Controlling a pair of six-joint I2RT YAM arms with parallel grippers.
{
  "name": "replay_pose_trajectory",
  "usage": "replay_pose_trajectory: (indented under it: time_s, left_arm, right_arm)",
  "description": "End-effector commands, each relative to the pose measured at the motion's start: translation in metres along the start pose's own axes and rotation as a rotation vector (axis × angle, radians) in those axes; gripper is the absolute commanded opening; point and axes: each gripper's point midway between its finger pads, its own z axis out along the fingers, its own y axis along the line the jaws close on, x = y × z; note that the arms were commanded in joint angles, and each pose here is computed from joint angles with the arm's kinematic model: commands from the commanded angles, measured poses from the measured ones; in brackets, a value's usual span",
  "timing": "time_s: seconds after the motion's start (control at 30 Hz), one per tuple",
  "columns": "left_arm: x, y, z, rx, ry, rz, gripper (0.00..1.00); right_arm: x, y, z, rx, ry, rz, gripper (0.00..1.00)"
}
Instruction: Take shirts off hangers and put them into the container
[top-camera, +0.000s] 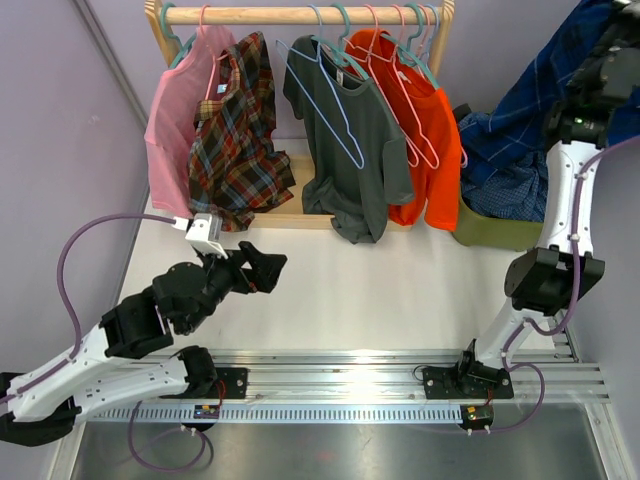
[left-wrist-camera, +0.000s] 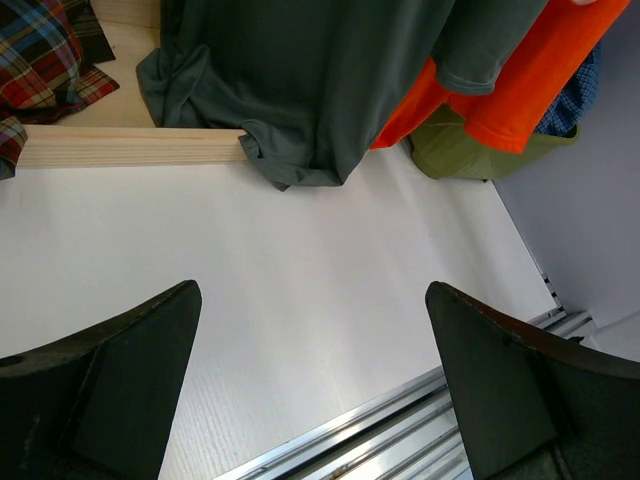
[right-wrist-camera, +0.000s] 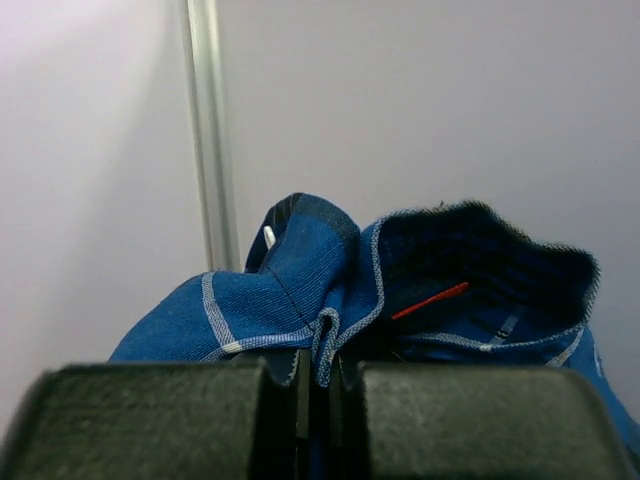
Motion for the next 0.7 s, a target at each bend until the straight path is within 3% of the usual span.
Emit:
replay_pose_trajectory:
  time_s: [0.0, 0.13, 0.33, 0.4, 0.5, 0.6, 0.67]
  left_arm:
    - [-0.002, 0.002, -0.002, 0.008, -0.039, -0.056, 0.99]
    - [0.004, 0.006, -0.001, 0.004, -0.037, -0.064, 0.99]
    - [0.014, 0.004, 0.006, 0.017, -0.027, -0.079, 0.99]
    - [0.015, 0.003, 0.008, 0.019, -0.026, -0.071, 0.99]
    - [0.016, 0.002, 0.011, 0.019, -0.026, -0.059, 0.99]
    - [0.017, 0.002, 0.014, 0.015, -0.028, -0.049, 0.99]
    - [0.017, 0.002, 0.014, 0.012, -0.029, -0.045, 0.99]
  right_arm:
    - [0.06, 0.028, -0.021, -0.07, 0.104, -0.075, 0.0]
    - [0.153, 0.062, -0.063, -0.161, 0.337, -0.076, 0.0]
    - [0.241, 0.106, -0.142, -0.272, 0.701, 0.044, 0.0]
    - [0.258, 0.114, -0.163, -0.247, 0.811, 0.122, 0.0]
    - [0.297, 0.119, -0.23, -0.24, 1.091, 0.141, 0.0]
    - [0.322, 0.114, -0.283, -0.2, 1.255, 0.109, 0.0]
    - [0.34, 0.094, -0.326, -0.109, 1.342, 0.006, 0.0]
